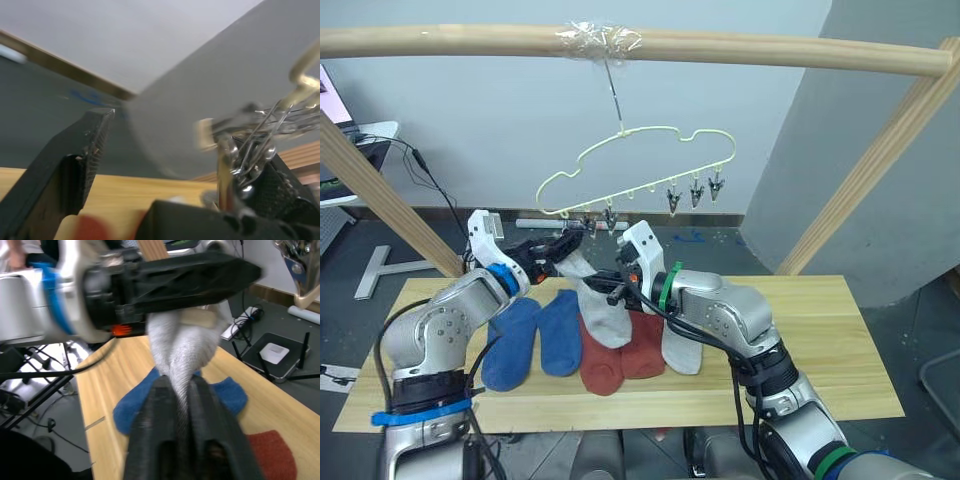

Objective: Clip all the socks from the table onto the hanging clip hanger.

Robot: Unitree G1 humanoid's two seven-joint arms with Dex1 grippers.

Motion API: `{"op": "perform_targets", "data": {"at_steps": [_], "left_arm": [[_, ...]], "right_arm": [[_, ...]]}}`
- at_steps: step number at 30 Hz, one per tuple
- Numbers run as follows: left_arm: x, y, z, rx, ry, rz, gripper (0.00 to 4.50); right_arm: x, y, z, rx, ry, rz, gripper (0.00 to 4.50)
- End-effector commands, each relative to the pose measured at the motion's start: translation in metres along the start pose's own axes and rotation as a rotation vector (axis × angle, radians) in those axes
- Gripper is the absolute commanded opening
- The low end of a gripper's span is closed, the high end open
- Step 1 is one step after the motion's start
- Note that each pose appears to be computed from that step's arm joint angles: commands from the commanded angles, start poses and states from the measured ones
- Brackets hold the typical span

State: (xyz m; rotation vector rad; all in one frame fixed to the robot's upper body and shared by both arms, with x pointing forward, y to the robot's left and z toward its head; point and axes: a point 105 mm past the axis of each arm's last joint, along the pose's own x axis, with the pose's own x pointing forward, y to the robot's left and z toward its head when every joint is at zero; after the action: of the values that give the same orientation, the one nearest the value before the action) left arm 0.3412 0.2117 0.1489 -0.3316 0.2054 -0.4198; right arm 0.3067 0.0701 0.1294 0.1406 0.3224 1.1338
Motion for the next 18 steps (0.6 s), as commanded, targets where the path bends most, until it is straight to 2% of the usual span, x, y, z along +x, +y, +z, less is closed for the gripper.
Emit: {"op": "perform_targets", "data": {"at_steps": [1, 3, 5, 7, 10, 12, 14, 17, 18], "left_arm": [[-0.009, 0.001, 0.009, 0.111, -0.016, 0.03, 4.13], [-0.014, 0.007, 0.009, 0.144, -0.018, 0.071, 4.13], [-0.021, 0.017, 0.001, 0.254, 0.005, 0.171, 4.13], [-0.025, 0.015, -0.004, 0.351, 0.003, 0.194, 4.13], [-0.026, 0.003, -0.009, 0.391, 0.005, 0.127, 4.13], [-0.029, -0.015, -0.017, 0.368, 0.027, -0.028, 4.13], [-0.028, -0.031, -0.012, 0.37, -0.048, -0.121, 4.13], [-0.019, -0.043, -0.005, 0.409, -0.157, -0.137, 4.13], [-0.016, -0.045, -0.007, 0.421, -0.172, -0.131, 3.95]], "right_arm": [[-0.001, -0.001, 0.003, -0.011, -0.035, -0.01, 1.72], [-0.004, -0.006, 0.001, -0.024, -0.033, -0.029, 2.47], [-0.014, -0.019, -0.004, -0.083, -0.018, -0.093, 3.13], [-0.024, -0.026, -0.005, -0.111, -0.025, -0.124, 3.81], [-0.037, -0.027, 0.006, -0.148, -0.094, -0.147, 3.81], [-0.051, -0.027, 0.01, -0.18, -0.12, -0.157, 3.81], [-0.069, -0.026, 0.015, -0.254, -0.13, -0.171, 3.81], [-0.087, -0.021, 0.025, -0.313, -0.155, -0.172, 3.81], [-0.092, -0.019, 0.027, -0.319, -0.162, -0.171, 3.84]]}}
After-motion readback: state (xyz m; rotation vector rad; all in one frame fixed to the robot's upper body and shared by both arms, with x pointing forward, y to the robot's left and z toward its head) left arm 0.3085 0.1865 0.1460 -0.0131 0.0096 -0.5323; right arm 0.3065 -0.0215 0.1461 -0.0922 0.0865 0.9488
